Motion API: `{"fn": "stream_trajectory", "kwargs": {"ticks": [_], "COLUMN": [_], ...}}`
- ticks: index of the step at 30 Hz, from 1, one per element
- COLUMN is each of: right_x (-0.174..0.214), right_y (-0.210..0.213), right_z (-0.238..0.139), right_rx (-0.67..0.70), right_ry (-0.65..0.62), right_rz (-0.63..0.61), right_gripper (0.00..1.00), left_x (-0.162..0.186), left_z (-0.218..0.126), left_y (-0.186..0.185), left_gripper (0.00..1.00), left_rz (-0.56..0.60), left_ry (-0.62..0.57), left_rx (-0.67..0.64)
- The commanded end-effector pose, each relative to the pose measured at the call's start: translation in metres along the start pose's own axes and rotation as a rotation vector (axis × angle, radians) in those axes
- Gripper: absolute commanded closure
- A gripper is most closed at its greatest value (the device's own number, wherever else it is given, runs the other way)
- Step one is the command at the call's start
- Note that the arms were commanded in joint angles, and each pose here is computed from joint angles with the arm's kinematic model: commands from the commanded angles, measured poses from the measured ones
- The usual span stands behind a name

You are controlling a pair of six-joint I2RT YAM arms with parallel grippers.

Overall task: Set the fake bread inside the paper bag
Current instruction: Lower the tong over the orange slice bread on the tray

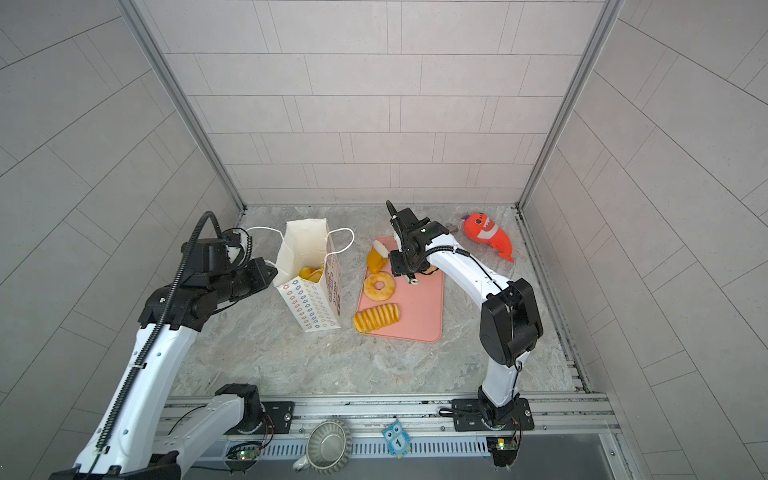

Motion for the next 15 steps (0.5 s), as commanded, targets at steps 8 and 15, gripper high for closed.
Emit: {"fn": "stream_trajectory", "kwargs": {"ticks": [8,15], "right_x": [-0.001,-0.003], "right_y": [-0.003,0.0], "right_z": [0.026,0.032], "right_rx": [0.007,-0.011], "right_ry": [0.069,0.079], "right_rz": [0.027,0.031], "right_gripper": [0.48,0.49], "left_x": [0.001,0.001], "left_z": [-0.005,-0.004], "left_y": [0.001,0.002], "left_gripper": [0.96,0.96], "left_rz": [0.008,0.008], "left_ry": [-0.007,-0.005], "left_rx": [-0.009,-0.013]}}
Point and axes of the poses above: each gripper's point midway between its finger pads, its own z axis out along the fingers, its own y axis along the line the jaws close on, x = y × z, the point moved 3 cm from there along -z, back along the fingers, and after that the axes turned 10 degrees about z, right-handed, at the moved point
